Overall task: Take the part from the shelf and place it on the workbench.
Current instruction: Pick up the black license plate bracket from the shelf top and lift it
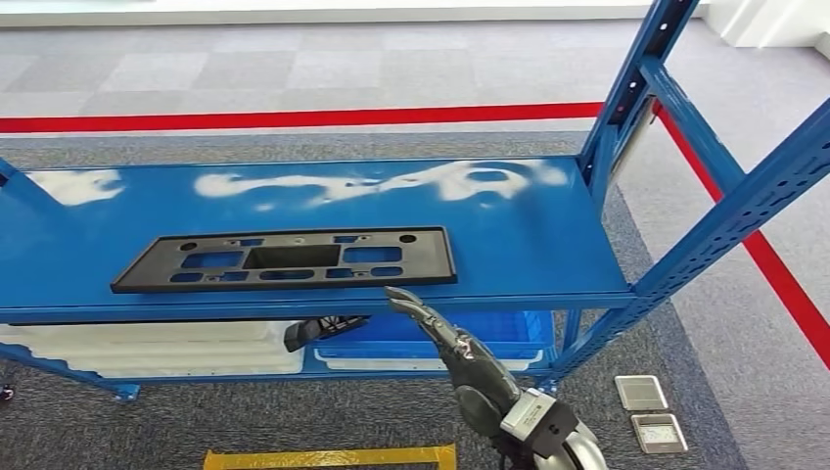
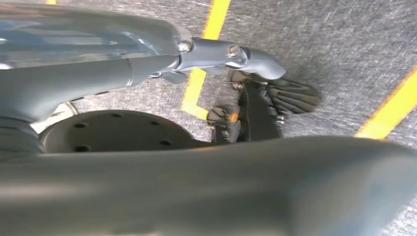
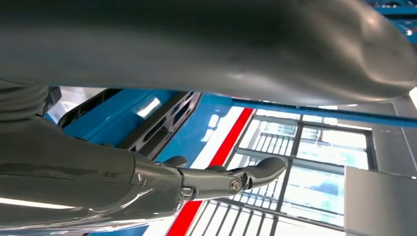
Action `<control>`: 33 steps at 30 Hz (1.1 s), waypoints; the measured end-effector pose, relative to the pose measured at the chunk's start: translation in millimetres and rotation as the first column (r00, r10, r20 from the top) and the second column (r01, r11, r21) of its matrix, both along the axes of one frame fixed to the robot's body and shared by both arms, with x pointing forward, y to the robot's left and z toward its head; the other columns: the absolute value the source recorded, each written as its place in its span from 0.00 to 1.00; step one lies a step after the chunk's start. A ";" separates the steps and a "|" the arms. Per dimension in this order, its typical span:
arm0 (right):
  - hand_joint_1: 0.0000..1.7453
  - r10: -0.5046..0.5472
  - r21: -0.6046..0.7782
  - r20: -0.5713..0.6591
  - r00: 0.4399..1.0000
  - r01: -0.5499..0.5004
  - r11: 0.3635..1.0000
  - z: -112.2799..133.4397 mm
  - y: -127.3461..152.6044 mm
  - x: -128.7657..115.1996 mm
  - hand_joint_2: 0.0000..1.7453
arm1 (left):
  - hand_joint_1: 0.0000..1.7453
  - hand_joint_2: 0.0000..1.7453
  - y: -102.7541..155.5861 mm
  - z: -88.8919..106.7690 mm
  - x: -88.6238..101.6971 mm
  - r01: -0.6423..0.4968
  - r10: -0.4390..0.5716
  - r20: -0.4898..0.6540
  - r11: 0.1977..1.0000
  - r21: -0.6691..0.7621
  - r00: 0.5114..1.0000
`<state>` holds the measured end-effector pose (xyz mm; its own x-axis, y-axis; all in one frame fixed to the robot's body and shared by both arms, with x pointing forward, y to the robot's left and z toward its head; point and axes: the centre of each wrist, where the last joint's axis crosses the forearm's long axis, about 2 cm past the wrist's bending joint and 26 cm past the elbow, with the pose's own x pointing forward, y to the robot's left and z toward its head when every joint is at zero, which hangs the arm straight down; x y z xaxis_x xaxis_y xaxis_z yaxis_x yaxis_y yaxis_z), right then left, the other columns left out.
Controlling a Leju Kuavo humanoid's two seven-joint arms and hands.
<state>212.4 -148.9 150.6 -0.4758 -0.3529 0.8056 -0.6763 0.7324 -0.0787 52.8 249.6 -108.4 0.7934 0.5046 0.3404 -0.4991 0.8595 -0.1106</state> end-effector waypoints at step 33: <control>0.00 -0.285 -0.514 0.654 0.701 0.688 0.512 30.3 38.9 66.8 1.00 | 0.00 0.00 -2.7 0.6 2.8 0.135 -0.135 -0.013 0.991 0.001 0.991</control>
